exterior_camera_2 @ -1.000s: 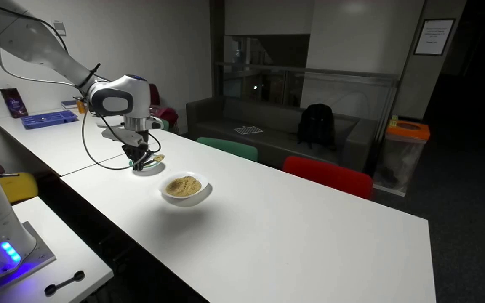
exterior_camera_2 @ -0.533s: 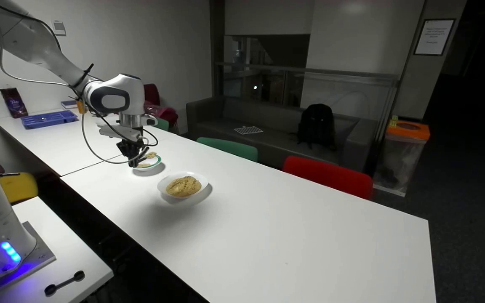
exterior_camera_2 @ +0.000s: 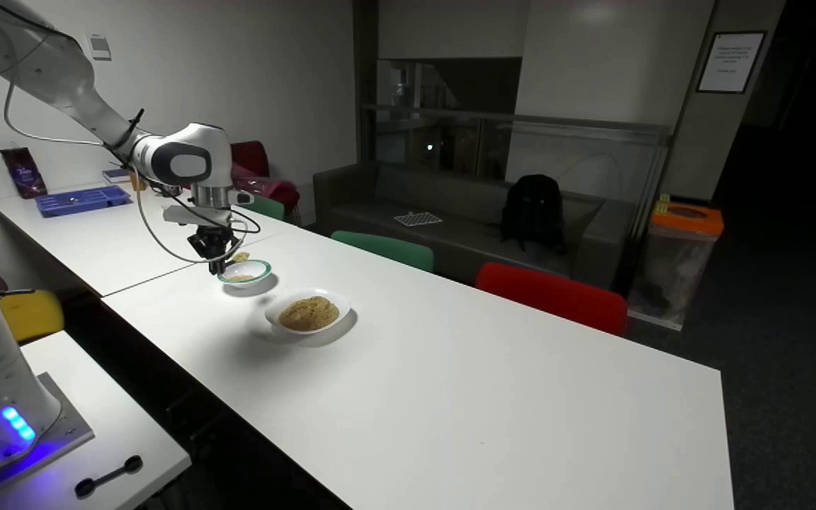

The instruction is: Spoon some contents from the white bowl into the green bowl twice

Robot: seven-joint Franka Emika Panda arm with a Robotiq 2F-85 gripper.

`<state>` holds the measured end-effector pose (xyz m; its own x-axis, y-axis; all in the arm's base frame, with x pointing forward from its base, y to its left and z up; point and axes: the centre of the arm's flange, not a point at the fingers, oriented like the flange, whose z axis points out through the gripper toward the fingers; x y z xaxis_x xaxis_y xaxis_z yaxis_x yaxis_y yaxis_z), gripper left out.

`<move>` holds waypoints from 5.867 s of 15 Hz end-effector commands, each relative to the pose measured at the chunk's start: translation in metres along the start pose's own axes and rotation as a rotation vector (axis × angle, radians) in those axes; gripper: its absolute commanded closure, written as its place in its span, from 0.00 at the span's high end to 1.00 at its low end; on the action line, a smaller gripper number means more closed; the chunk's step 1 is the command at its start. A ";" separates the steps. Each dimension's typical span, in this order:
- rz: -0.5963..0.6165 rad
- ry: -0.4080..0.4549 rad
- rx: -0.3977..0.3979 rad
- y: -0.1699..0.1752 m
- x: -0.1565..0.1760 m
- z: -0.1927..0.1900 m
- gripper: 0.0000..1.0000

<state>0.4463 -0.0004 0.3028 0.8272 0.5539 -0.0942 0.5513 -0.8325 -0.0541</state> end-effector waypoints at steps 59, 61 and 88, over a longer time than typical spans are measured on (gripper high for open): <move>0.000 -0.373 -0.106 -0.065 0.176 0.030 0.03; 0.012 -0.399 -0.120 -0.067 0.176 0.024 0.03; 0.059 -0.608 -0.134 -0.048 0.180 0.017 0.03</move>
<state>0.5553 0.1368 0.2654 0.6728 0.4061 -0.6184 0.5548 -0.8299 0.0586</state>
